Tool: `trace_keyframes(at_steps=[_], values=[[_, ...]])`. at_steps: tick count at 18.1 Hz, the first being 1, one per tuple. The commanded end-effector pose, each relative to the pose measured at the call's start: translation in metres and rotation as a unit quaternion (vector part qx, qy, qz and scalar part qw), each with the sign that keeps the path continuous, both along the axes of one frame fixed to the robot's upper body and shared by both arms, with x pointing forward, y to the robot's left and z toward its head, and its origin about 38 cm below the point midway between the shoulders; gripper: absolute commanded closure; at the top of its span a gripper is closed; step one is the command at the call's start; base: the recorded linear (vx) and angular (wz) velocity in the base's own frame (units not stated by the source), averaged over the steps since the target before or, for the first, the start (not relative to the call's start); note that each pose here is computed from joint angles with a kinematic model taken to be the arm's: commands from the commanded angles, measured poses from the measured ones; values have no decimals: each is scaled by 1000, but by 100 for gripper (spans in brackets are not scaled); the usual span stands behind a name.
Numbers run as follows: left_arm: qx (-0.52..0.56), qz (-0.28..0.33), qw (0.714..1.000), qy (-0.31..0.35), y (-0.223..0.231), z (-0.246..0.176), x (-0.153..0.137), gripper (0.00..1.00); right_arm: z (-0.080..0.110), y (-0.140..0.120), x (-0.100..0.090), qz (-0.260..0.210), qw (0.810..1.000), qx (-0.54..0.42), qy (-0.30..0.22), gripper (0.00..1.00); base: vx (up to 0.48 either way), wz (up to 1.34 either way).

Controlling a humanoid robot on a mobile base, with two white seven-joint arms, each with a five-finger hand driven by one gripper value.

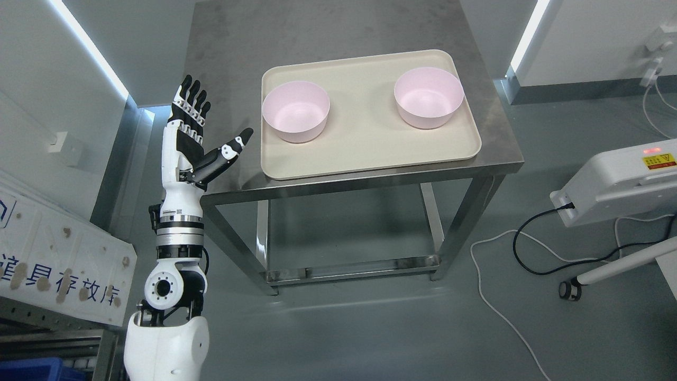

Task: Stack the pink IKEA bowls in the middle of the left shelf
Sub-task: 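Raise the left hand and reach toward the nearer pink bowl's rim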

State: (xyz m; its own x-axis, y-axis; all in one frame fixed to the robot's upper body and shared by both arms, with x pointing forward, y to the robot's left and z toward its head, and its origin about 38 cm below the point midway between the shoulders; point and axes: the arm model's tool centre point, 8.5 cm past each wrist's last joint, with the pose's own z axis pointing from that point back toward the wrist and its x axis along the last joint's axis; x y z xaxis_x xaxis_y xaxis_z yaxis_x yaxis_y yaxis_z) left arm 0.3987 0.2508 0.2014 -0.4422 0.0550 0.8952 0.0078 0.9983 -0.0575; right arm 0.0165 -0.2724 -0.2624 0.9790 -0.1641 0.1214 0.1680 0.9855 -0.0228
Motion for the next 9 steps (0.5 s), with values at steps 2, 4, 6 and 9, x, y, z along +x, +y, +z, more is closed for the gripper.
trace_keyframes(at_steps=[2, 4, 6, 9], values=[[2, -5, 1000, -10, -2, 6, -3, 0, 1, -11, 0, 1, 1000, -8, 0, 0, 0, 0], [13, -27, 999, -24, -7, 16, 2, 0, 1, -11, 0, 1, 1000, -8, 0, 0, 0, 0], [28, -39, 998, -51, -14, 49, 23, 0, 1, -11, 0, 1, 1000, -8, 0, 0, 0, 0], [141, -19, 989, -31, -19, 82, 72, 0, 1, -11, 0, 1, 1000, -8, 0, 0, 0, 0]])
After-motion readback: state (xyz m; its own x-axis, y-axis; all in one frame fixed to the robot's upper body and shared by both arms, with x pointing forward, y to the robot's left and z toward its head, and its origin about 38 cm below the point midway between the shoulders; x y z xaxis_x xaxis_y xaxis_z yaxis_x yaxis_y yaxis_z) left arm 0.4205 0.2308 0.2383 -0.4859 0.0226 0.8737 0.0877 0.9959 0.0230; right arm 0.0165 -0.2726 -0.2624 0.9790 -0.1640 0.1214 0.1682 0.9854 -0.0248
